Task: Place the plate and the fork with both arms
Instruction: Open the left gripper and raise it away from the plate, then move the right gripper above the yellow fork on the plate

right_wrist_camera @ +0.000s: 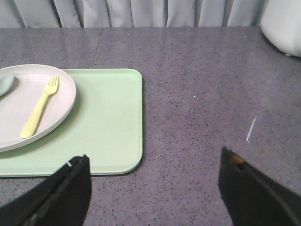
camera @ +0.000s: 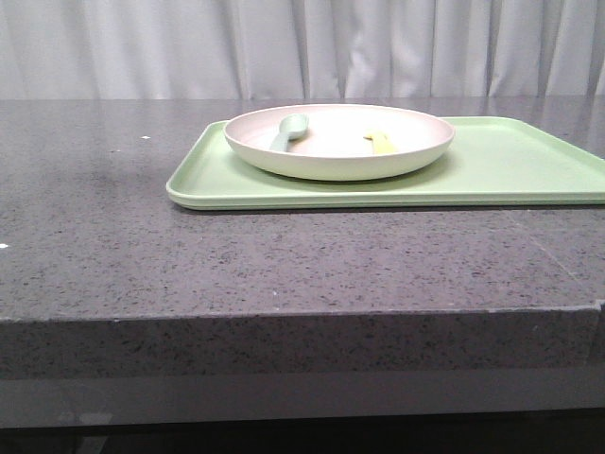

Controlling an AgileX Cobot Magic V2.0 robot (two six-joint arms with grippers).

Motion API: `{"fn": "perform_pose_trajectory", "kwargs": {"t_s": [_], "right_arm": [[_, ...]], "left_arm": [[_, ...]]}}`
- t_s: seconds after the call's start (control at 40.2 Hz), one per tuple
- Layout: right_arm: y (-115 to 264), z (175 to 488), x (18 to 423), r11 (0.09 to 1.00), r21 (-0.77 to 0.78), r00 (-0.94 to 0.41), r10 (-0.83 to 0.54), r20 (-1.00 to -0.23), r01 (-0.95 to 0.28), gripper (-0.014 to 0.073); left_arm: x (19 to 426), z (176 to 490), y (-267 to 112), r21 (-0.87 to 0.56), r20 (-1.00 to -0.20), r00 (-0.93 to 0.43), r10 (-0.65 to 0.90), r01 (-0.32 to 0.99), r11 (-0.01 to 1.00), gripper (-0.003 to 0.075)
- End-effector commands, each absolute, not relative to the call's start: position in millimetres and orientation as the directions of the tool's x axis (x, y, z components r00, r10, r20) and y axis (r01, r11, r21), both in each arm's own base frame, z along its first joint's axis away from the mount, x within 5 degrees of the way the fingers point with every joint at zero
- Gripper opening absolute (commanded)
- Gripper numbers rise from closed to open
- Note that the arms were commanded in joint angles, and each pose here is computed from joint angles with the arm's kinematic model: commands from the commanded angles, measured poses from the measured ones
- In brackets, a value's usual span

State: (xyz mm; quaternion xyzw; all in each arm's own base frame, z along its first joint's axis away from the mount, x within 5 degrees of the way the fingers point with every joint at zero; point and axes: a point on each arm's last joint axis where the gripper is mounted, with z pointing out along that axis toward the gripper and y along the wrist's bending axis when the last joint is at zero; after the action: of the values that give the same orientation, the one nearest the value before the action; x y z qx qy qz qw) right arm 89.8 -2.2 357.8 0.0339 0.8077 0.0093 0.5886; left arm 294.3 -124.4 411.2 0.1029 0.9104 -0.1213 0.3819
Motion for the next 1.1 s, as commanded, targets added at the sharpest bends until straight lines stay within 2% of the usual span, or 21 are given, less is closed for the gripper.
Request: {"fn": "perform_pose_trajectory", "kwargs": {"t_s": [0.0,0.124,0.224,0.647,0.822,0.896,1.071], "right_arm": [[-2.4,373.6,92.2,0.998,0.045,-0.213,0.052,-0.976,0.037,0.0582],[-2.4,373.6,92.2,0.998,0.045,-0.213,0.052,-0.976,0.037,0.0582],[-2.4,373.6,92.2,0.998,0.045,-0.213,0.052,-0.976,0.037,0.0582],[-2.2,371.7,91.8,0.998,0.05,-0.233,0.058,-0.971,0.038,0.0582],[-0.9,373.6,93.8,0.997,0.068,-0.314,0.076,-0.946,0.034,0.0582],[3.4,376.7,97.7,0.998,0.07,-0.368,0.061,-0.928,-0.009,0.0582],[22.3,385.9,112.7,0.976,0.052,-0.462,-0.053,-0.886,-0.212,0.0582]], "left_arm": [[260.7,455.8,-106.0,-0.062,-0.821,-0.558,0.118,0.293,0.954,0.0421],[233.6,471.6,-88.7,-0.001,-0.86,-0.491,0.138,0.271,0.963,0.0402],[213.7,468.7,-79.1,0.012,-0.867,-0.477,0.143,0.266,0.964,0.0398],[142.6,399.5,-49.5,0.013,-0.862,-0.483,0.151,0.276,0.961,0.0398],[131.4,387.5,-44.8,0.014,-0.859,-0.489,0.153,0.277,0.961,0.0398],[130.4,387.9,-44.3,0.014,-0.86,-0.488,0.152,0.276,0.961,0.0398],[130.3,387.8,-44.6,0.009,-0.859,-0.489,0.149,0.277,0.961,0.0398]]}}
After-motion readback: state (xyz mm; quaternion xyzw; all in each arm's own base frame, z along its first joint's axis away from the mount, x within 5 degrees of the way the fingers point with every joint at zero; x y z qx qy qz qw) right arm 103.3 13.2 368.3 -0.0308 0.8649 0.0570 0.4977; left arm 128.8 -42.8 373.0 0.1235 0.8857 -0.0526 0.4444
